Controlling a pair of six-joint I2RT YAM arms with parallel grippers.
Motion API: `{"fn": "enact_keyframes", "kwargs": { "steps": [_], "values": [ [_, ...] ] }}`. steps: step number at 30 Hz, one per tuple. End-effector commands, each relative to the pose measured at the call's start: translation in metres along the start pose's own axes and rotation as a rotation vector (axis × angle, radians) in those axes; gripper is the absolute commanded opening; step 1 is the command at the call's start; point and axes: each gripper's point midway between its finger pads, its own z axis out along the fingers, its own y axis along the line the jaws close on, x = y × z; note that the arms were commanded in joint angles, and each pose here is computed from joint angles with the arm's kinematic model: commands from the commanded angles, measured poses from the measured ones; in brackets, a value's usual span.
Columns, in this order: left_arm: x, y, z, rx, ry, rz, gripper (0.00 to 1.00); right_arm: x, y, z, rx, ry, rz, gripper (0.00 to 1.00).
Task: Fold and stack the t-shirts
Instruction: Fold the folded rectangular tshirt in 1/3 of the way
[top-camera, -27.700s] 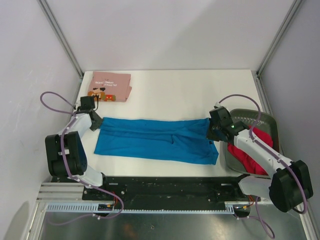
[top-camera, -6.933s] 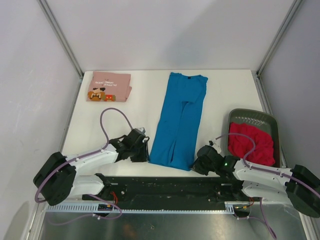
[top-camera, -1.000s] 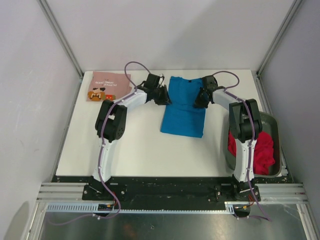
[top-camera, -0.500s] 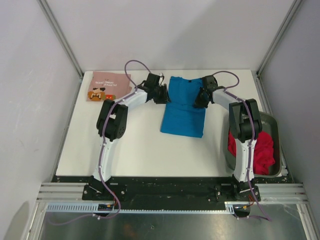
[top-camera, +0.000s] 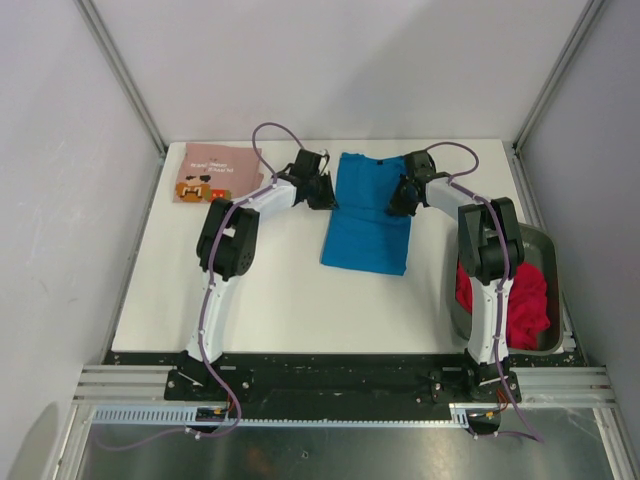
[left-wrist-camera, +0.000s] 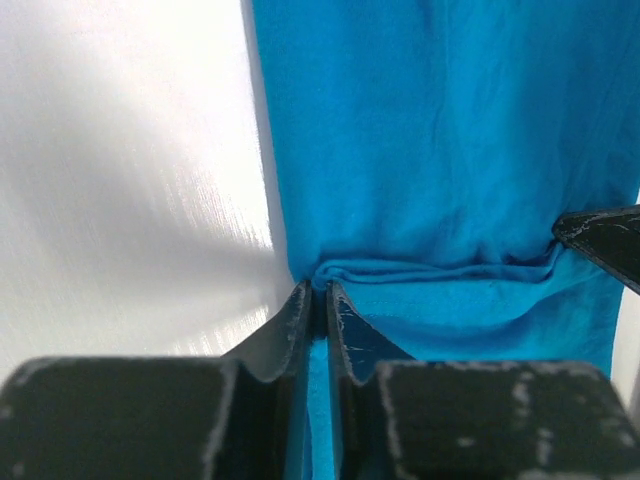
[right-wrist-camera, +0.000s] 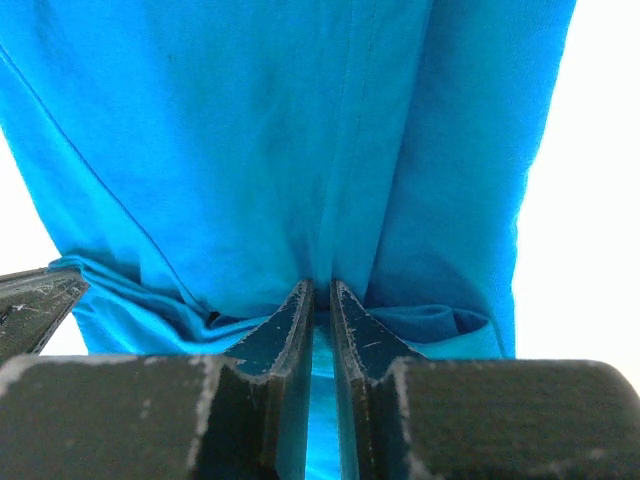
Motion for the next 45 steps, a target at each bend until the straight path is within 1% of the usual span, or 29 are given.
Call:
{"fn": "enact_keyframes", "kwargs": {
  "steps": [1, 4, 9, 14, 17, 19, 21, 23, 25, 27, 30, 33, 35, 38, 42, 45],
  "values": [
    [-0.031, -0.006, -0.013, -0.010, -0.090, 0.032, 0.09, 0.004, -0.006, 0.010, 0.016, 0.022, -0.003, 0.17],
    [-0.035, -0.001, -0.017, -0.038, -0.110, 0.031, 0.05, 0.006, -0.011, 0.011, 0.025, 0.026, 0.003, 0.17],
    [-0.036, 0.004, -0.014, -0.044, -0.110, 0.026, 0.06, 0.004, -0.017, 0.011, 0.037, 0.023, 0.012, 0.17],
    [-0.038, 0.001, -0.013, -0.027, -0.109, 0.030, 0.21, -0.009, -0.009, 0.005, 0.010, -0.001, -0.004, 0.17],
    [-0.046, -0.002, -0.022, -0.022, -0.130, 0.040, 0.40, -0.025, 0.005, -0.005, -0.015, -0.033, -0.038, 0.23],
    [-0.053, -0.002, -0.032, -0.022, -0.149, 0.038, 0.50, -0.039, 0.014, -0.015, -0.025, -0.064, -0.059, 0.28],
    [-0.056, 0.000, -0.043, -0.027, -0.160, 0.030, 0.56, -0.052, 0.022, -0.028, -0.031, -0.096, -0.072, 0.31],
    [-0.057, 0.001, -0.058, -0.031, -0.170, 0.014, 0.57, -0.064, 0.027, -0.043, -0.033, -0.129, -0.076, 0.34],
    [-0.053, 0.002, -0.073, -0.038, -0.174, -0.002, 0.57, -0.069, 0.030, -0.059, -0.034, -0.155, -0.072, 0.35],
    [-0.043, 0.001, -0.086, -0.035, -0.163, -0.027, 0.55, -0.067, 0.029, -0.072, -0.026, -0.164, -0.057, 0.35],
    [-0.018, -0.006, -0.104, -0.005, -0.125, -0.064, 0.50, -0.047, 0.022, -0.091, -0.016, -0.150, -0.035, 0.35],
    [0.014, -0.010, -0.117, 0.013, -0.076, -0.074, 0.46, -0.015, 0.008, -0.109, -0.011, -0.120, 0.002, 0.34],
    [0.035, -0.013, -0.124, 0.026, -0.044, -0.079, 0.41, 0.008, 0.002, -0.124, -0.013, -0.108, 0.015, 0.33],
    [0.064, -0.015, -0.128, 0.044, 0.003, -0.079, 0.35, 0.047, -0.002, -0.135, -0.021, -0.073, 0.027, 0.29],
    [0.094, -0.019, -0.128, 0.070, 0.059, -0.078, 0.28, 0.093, -0.010, -0.136, -0.042, -0.018, 0.062, 0.24],
    [0.107, -0.019, -0.126, 0.071, 0.081, -0.079, 0.25, 0.115, -0.017, -0.132, -0.047, 0.012, 0.078, 0.21]
  ]
}}
